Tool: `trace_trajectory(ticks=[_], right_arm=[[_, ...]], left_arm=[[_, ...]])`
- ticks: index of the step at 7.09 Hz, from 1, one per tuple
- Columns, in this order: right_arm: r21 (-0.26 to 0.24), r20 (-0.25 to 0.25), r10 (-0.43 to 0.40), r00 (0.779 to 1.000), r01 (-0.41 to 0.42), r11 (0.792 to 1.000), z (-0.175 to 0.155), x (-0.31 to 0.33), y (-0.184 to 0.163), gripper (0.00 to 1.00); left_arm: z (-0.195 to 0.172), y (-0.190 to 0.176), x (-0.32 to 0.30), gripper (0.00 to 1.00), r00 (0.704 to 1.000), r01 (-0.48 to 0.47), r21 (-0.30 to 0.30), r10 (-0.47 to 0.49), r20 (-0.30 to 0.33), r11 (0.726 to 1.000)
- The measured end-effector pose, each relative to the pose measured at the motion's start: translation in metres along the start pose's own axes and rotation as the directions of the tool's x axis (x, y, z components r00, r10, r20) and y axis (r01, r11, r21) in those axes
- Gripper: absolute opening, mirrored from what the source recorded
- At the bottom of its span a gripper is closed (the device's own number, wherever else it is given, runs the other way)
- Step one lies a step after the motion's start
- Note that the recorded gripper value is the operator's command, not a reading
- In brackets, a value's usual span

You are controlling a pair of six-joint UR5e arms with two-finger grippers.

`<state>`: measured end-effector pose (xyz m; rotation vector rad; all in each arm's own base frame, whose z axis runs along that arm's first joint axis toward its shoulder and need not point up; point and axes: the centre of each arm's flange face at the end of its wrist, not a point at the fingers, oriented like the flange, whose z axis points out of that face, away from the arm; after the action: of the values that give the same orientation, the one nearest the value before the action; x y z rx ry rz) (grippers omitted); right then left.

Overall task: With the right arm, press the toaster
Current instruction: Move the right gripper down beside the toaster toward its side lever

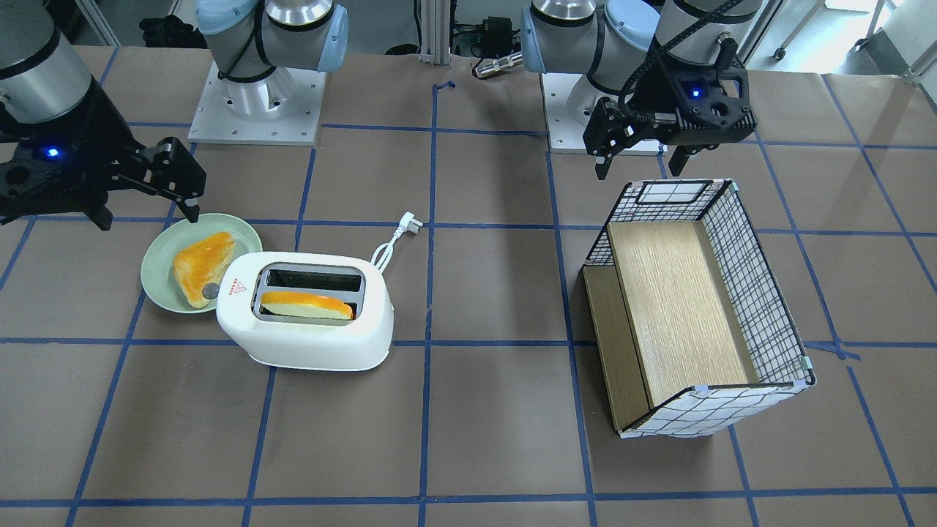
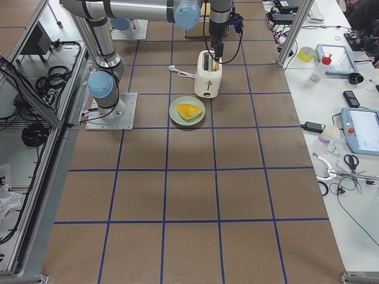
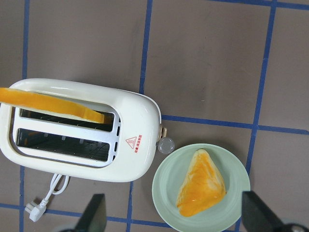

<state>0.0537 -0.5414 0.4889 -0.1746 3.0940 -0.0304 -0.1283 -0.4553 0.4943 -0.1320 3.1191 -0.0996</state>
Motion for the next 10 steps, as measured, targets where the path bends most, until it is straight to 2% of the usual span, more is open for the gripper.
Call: trace_trajectory(ticks=[1,3,5,7,8,10], right_arm=[[-0.003,0.033,0.0,0.999,0.0,1.0,0.007,0.018,-0.001,0.96],[-0.011,0.148,0.02,0.989,-0.018,1.0,0.033,0.06,0.003,0.8],[-0.032,0.261,0.064,0.963,-0.057,0.998,0.062,0.076,0.007,0.48],[-0.053,0.311,0.087,0.947,-0.075,0.996,0.078,0.079,0.008,0.13],[-0.064,0.336,0.106,0.936,-0.09,0.994,0.085,0.086,0.008,0.02],[-0.093,0.4,0.155,0.903,-0.128,0.987,0.103,0.1,0.013,0.0]], left_arm=[[0.0,0.0,0.0,1.0,1.0,0.0,0.0,0.0,0.0,1.0],[0.0,0.0,0.0,1.0,1.0,0.0,0.0,0.0,0.0,1.0],[0.0,0.0,0.0,1.0,1.0,0.0,0.0,0.0,0.0,1.0],[0.0,0.0,0.0,1.0,1.0,0.0,0.0,0.0,0.0,1.0],[0.0,0.0,0.0,1.0,1.0,0.0,0.0,0.0,0.0,1.0],[0.0,0.0,0.0,1.0,1.0,0.0,0.0,0.0,0.0,1.0]])
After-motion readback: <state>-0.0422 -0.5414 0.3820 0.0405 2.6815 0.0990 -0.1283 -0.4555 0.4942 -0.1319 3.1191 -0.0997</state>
